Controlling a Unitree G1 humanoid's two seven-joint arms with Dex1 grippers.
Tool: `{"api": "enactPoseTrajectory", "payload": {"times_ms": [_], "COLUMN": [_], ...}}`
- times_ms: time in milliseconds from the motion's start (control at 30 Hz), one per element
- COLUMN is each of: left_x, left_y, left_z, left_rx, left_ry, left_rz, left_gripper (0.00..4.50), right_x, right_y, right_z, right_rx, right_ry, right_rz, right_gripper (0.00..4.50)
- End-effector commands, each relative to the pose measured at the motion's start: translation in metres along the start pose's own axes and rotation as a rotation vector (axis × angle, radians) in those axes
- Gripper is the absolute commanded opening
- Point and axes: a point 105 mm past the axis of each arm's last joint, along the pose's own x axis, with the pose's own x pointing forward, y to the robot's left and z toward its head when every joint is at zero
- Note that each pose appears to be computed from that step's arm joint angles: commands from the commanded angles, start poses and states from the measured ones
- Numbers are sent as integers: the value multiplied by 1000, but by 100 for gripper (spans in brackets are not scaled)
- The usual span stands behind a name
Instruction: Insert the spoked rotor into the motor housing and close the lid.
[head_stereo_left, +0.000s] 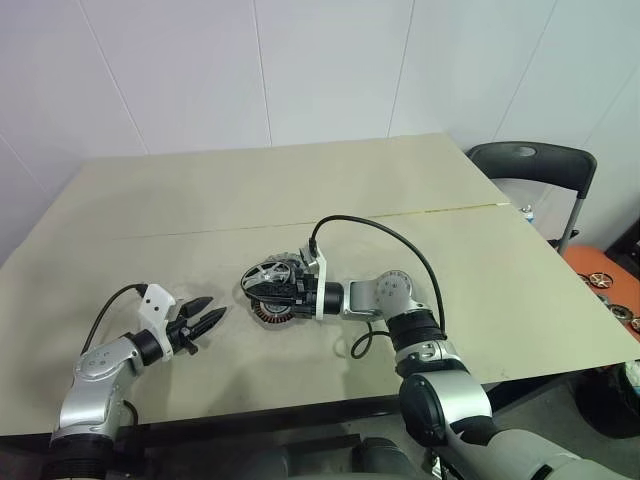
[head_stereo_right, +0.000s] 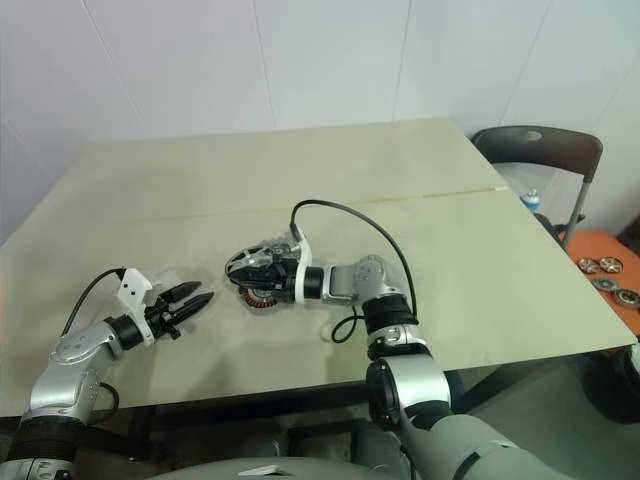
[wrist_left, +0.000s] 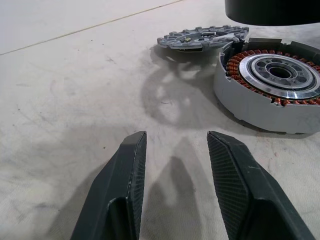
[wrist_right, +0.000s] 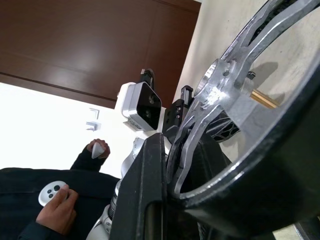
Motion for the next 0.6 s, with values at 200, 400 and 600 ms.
{"api": "enactPoseTrajectory", "payload": {"times_ms": [200,400,600], "left_x": [2,3,6], "left_y": [4,4,3], "left_z": [7,6,6], "left_rx": [32,31,32], "left_ry": [-24,-23,-23], "left_rz": [10,9,2], "left_gripper": [205,205,205], "right_x": [8,7,-1], "right_y": [14,15,17], "right_z": [2,0,-5], "right_rx": [-5,-7,-30], "right_ry": [-4,9,65], "right_rz": [66,63,34], "right_gripper": [259,259,259]}}
